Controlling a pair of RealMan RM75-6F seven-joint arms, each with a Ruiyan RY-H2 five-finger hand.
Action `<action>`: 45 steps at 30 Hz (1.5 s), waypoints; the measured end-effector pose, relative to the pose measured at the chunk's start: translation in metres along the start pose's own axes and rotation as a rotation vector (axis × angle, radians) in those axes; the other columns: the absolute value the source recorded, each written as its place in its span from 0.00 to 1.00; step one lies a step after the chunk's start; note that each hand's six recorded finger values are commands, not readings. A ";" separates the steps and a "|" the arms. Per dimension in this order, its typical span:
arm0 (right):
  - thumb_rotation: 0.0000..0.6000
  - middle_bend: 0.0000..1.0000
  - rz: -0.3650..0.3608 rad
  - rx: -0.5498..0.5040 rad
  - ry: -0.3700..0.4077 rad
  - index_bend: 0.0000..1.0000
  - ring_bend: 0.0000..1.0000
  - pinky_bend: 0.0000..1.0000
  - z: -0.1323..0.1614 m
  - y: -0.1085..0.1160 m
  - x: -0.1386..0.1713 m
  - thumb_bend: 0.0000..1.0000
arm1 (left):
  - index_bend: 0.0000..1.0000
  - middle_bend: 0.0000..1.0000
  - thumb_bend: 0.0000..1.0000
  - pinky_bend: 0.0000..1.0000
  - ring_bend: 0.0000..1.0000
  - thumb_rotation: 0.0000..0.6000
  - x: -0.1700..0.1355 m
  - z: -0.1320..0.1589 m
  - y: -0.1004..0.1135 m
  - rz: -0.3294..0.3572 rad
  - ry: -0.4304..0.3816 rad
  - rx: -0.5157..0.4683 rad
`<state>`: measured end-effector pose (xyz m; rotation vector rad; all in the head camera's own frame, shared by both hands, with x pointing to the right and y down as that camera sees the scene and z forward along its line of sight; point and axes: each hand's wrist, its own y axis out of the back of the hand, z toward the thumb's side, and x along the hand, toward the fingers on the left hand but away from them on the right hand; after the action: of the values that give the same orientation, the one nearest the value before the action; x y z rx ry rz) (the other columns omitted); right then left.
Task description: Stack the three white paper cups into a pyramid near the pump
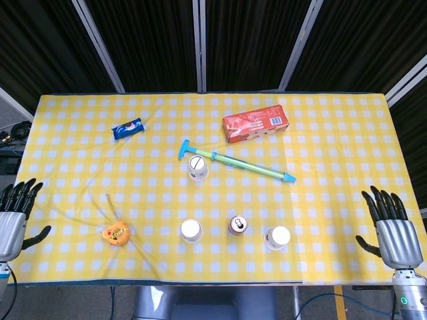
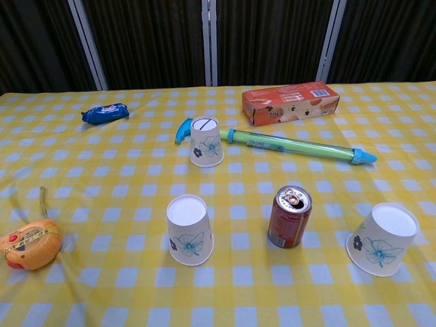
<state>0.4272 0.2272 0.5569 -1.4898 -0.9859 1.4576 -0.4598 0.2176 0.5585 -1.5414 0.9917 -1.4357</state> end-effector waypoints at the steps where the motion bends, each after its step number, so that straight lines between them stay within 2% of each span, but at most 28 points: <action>1: 1.00 0.00 0.001 -0.001 0.000 0.03 0.00 0.00 0.000 0.000 0.000 0.06 | 0.00 0.00 0.23 0.00 0.00 1.00 0.000 0.001 0.000 0.001 -0.005 -0.003; 5: 1.00 0.00 0.001 -0.005 -0.004 0.03 0.00 0.00 -0.001 0.000 0.000 0.06 | 0.00 0.00 0.23 0.00 0.00 1.00 0.003 0.012 0.000 0.003 -0.044 -0.019; 7: 1.00 0.00 0.001 -0.008 -0.008 0.03 0.00 0.00 -0.002 0.001 -0.001 0.06 | 0.03 0.00 0.23 0.00 0.00 1.00 0.007 0.021 0.001 0.004 -0.082 -0.021; 10: 1.00 0.00 -0.003 -0.015 -0.010 0.03 0.00 0.00 -0.003 0.002 -0.001 0.06 | 0.12 0.00 0.23 0.00 0.00 1.00 0.015 0.044 0.004 0.011 -0.164 -0.007; 13: 1.00 0.00 -0.008 -0.025 -0.016 0.03 0.00 0.00 -0.006 0.005 -0.001 0.06 | 0.14 0.00 0.23 0.00 0.00 1.00 0.023 0.076 0.006 0.006 -0.260 0.011; 18: 1.00 0.00 -0.005 -0.038 -0.029 0.03 0.00 0.00 -0.011 0.006 -0.002 0.06 | 0.18 0.00 0.25 0.00 0.00 1.00 0.034 0.124 -0.006 -0.068 -0.384 0.037; 24: 1.00 0.00 -0.006 -0.059 -0.040 0.03 0.00 0.00 -0.015 0.008 -0.003 0.06 | 0.17 0.00 0.25 0.00 0.00 1.00 0.044 0.185 -0.020 -0.155 -0.517 0.107; 33: 1.00 0.00 -0.017 -0.094 -0.063 0.03 0.00 0.00 -0.025 0.015 -0.004 0.06 | 0.15 0.00 0.25 0.00 0.00 1.00 0.054 0.250 -0.031 -0.234 -0.606 0.135; 45: 1.00 0.00 -0.039 -0.138 -0.083 0.03 0.00 0.00 -0.036 0.025 -0.002 0.06 | 0.22 0.00 0.25 0.00 0.00 1.00 0.057 0.301 -0.053 -0.314 -0.659 0.196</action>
<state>0.4632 0.2148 0.5342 -1.5088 -1.1797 1.4582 -0.1548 0.1965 0.6152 -1.8900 0.2188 -1.0531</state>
